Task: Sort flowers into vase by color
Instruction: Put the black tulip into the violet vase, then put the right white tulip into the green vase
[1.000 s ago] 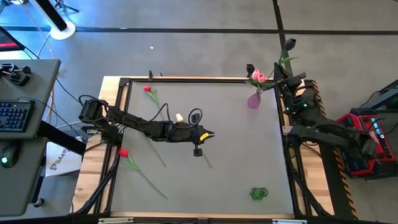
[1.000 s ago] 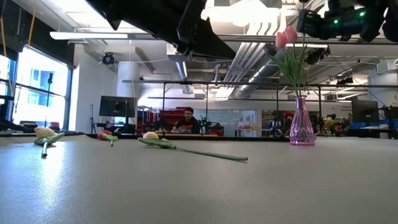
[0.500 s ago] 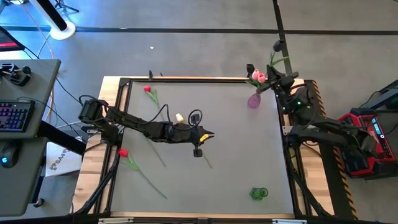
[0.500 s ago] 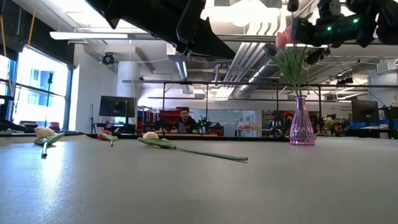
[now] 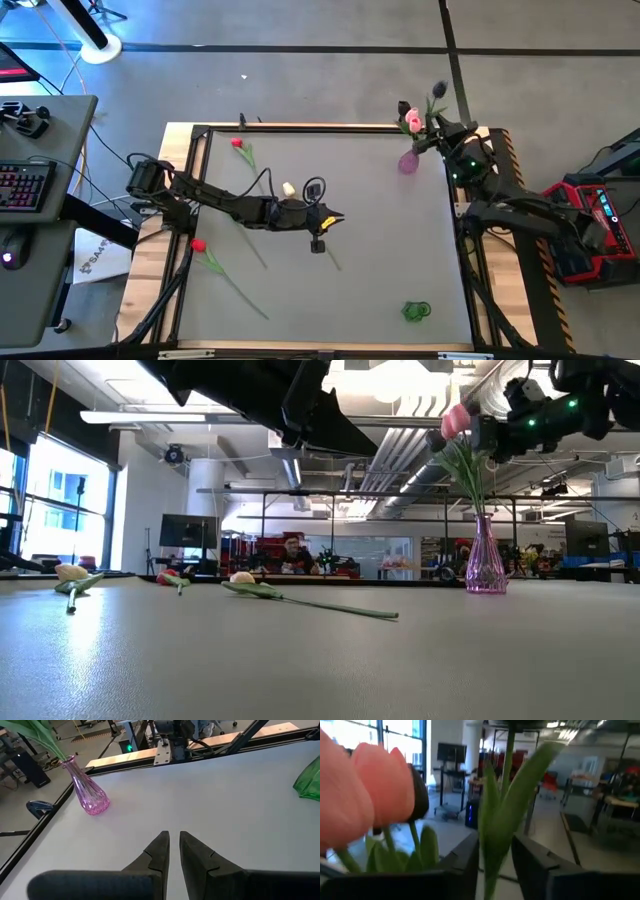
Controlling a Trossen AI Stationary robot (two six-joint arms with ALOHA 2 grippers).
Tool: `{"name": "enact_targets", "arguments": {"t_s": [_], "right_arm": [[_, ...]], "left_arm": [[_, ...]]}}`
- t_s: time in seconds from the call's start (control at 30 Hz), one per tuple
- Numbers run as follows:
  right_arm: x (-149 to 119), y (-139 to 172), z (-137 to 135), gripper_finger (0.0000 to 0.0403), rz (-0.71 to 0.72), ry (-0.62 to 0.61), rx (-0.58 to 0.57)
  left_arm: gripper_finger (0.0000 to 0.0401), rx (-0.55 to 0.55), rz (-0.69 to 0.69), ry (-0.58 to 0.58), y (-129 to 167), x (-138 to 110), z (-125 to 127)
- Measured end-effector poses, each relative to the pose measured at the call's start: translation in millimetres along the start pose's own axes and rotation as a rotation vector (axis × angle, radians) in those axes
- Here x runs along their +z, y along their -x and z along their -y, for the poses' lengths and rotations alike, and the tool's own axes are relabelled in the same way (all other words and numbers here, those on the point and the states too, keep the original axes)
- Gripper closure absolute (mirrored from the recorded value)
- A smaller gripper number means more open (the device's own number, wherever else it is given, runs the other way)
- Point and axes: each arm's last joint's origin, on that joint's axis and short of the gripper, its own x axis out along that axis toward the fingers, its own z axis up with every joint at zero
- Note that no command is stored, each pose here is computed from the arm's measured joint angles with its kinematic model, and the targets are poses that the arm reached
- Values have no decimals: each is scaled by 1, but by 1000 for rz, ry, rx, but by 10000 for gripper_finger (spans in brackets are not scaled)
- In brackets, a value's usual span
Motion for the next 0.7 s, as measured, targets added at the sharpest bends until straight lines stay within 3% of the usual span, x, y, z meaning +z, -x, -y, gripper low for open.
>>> {"name": "enact_targets", "arguments": {"t_s": [0.2, 0.43, 0.6, 0.7], "right_arm": [[-1, 16, 4, 239, -80, -10, 51], [18, 41, 11, 218, -212, -87, 167], [28, 63, 16, 218, -373, -356, 411], [24, 73, 14, 217, -481, -428, 571]], "left_arm": [[371, 28, -3, 24, 0, 0, -1], [371, 27, -39, 105, 1, -4, 1], [371, 13, -212, 168, 5, -20, 9], [371, 22, -305, 202, 9, -29, 13]]}}
